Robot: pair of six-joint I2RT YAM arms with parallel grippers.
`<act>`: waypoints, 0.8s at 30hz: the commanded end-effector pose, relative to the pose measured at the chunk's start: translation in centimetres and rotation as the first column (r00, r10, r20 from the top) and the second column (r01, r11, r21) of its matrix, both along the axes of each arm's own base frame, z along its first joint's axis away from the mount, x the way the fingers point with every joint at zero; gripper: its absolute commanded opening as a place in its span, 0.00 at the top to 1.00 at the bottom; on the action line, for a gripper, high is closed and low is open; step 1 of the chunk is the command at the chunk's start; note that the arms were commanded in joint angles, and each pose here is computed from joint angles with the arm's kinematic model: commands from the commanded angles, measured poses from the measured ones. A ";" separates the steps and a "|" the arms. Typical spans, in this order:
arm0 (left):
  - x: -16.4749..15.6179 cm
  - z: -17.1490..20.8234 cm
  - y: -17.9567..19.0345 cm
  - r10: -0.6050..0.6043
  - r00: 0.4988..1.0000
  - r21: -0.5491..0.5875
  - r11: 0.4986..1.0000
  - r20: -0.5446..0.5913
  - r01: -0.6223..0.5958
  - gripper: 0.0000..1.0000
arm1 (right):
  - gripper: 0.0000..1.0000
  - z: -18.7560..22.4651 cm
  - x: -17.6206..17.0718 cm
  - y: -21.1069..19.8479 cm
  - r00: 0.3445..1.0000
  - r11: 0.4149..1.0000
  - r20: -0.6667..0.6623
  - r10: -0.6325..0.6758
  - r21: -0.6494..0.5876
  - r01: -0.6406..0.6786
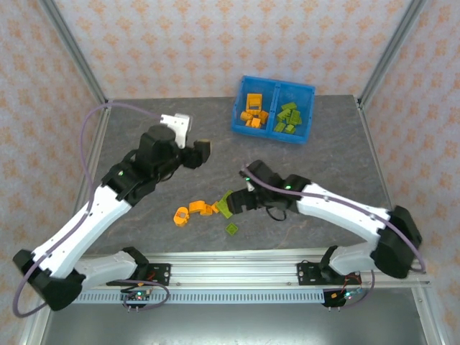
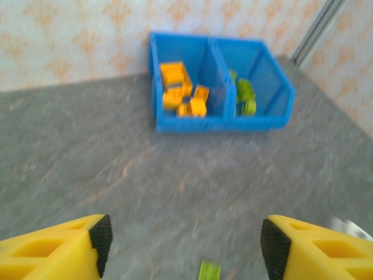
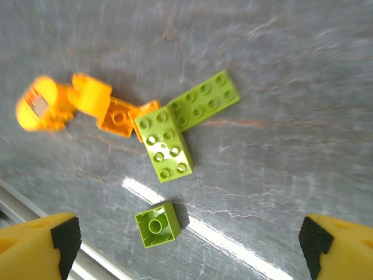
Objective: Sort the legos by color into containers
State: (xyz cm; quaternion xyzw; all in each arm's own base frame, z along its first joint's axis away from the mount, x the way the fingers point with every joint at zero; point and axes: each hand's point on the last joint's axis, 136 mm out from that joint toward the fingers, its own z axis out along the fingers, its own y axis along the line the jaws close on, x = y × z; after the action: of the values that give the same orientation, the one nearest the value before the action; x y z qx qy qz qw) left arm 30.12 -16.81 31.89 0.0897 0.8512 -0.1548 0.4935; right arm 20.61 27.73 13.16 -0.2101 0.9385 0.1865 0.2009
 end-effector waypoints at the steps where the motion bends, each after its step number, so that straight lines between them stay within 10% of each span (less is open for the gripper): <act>1: -4.8 -5.0 2.6 -0.027 0.983 0.118 0.992 -0.184 0.049 0.23 | 0.04 -2.0 0.2 1.9 0.992 0.987 0.041 0.118 -0.118 -0.112; 8: -10.1 -7.7 5.2 -0.077 0.946 0.212 0.966 -0.315 0.150 0.02 | 0.09 -7.2 0.6 5.2 0.984 0.966 -0.031 0.176 -0.189 -0.179; 24: -11.7 -8.5 2.4 -0.358 0.917 0.179 0.904 -0.174 0.387 0.00 | 0.68 -6.5 0.8 6.0 0.991 0.985 -0.008 0.137 -0.107 -0.137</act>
State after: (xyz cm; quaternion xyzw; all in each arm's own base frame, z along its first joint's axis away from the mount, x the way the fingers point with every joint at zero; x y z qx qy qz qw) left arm 18.77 -13.22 22.34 0.2481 0.8948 -0.1334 0.3464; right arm 20.89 33.59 3.05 -0.3017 0.9370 0.1240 0.1253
